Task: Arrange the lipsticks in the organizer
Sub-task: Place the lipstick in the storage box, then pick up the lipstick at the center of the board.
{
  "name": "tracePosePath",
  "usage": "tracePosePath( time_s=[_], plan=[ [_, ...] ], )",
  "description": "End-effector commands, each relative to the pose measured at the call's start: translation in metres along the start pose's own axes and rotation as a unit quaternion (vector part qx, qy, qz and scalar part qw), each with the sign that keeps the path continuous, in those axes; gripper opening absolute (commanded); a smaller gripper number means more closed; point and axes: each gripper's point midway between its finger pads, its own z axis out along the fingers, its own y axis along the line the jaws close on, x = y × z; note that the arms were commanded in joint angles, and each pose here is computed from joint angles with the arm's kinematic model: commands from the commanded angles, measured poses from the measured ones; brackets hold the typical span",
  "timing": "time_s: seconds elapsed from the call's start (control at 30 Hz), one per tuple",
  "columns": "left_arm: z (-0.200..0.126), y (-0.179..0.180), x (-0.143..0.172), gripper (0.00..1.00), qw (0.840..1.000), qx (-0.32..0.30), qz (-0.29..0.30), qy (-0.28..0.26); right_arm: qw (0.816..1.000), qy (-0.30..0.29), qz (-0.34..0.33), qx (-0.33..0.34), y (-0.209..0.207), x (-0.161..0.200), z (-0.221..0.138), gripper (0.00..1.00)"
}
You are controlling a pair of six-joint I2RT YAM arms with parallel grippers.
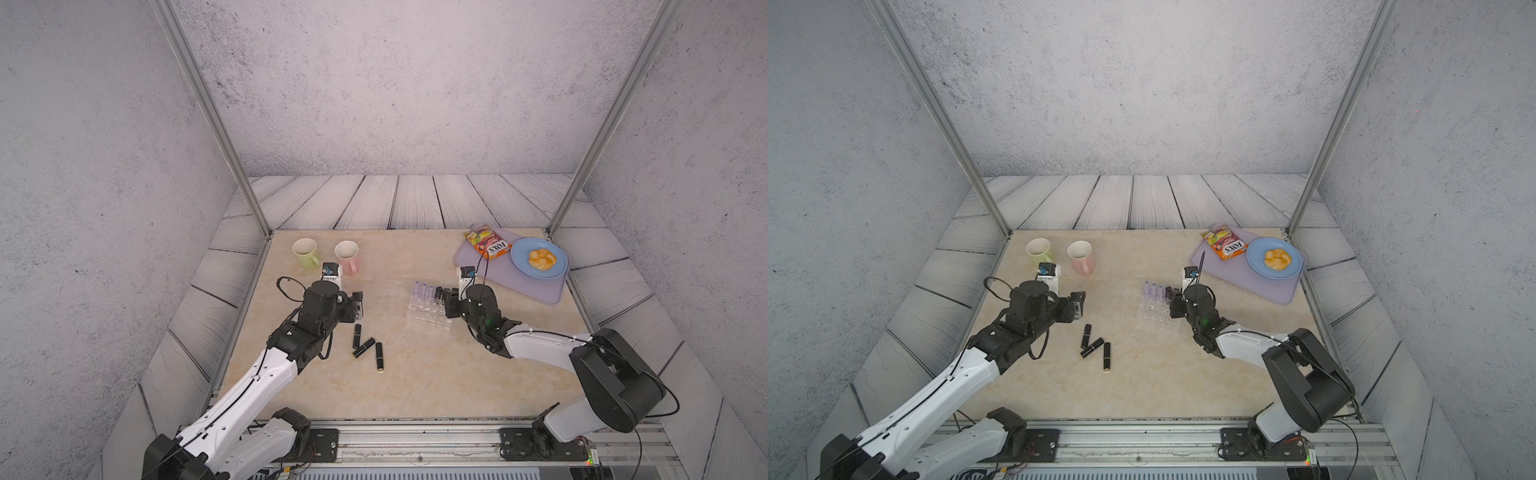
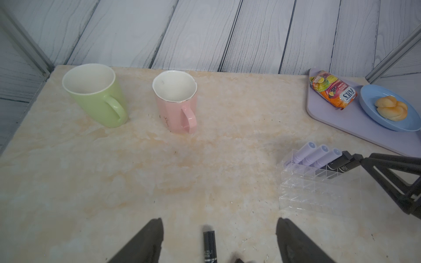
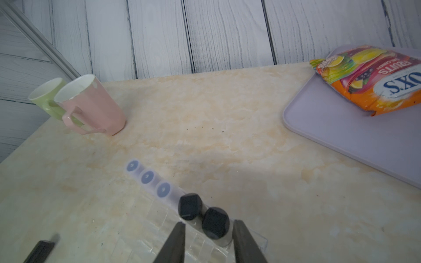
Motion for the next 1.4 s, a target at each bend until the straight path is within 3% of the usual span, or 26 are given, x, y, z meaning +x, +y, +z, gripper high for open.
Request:
tracePosePath(
  time_s=[0.0, 0.1, 0.17, 0.23, 0.37, 0.5, 0.73, 1.03, 1.37],
  plan=[
    [-0.01, 0.012, 0.021, 0.84, 0.997, -0.029, -0.004, 0.067, 1.0, -0.004, 0.006, -0.009, 0.009, -0.021, -0.013, 0.41],
    [-0.018, 0.013, 0.043, 0.81, 0.993, -0.027, -0.019, 0.116, 0.999, 0.02, 0.019, 0.038, -0.005, -0.023, -0.024, 0.42],
    [-0.019, 0.01, 0.064, 0.72, 0.987, -0.015, -0.028, 0.156, 0.992, 0.064, 0.026, 0.108, -0.027, -0.012, -0.031, 0.42],
    [-0.016, 0.01, 0.089, 0.69, 0.979, -0.015, -0.047, 0.199, 0.984, 0.116, 0.018, 0.136, -0.036, 0.001, -0.039, 0.43],
    [-0.003, 0.006, 0.125, 0.67, 0.958, -0.015, -0.069, 0.277, 0.979, 0.161, 0.077, 0.096, -0.019, 0.016, -0.055, 0.49],
    [0.007, 0.004, 0.14, 0.64, 0.944, -0.02, -0.069, 0.322, 0.975, 0.186, 0.1, 0.066, -0.004, 0.029, -0.067, 0.53],
    [0.033, 0.015, 0.143, 0.56, 0.935, -0.041, -0.063, 0.348, 0.977, 0.191, 0.09, 0.042, 0.011, 0.032, -0.066, 0.53],
    [0.052, 0.003, 0.153, 0.55, 0.923, -0.002, -0.063, 0.38, 0.975, 0.202, 0.087, 0.034, 0.022, 0.038, -0.057, 0.52],
    [0.066, 0.023, 0.157, 0.49, 0.92, -0.064, -0.021, 0.386, 0.974, 0.207, 0.09, 0.032, 0.024, 0.043, -0.054, 0.52]
  ],
)
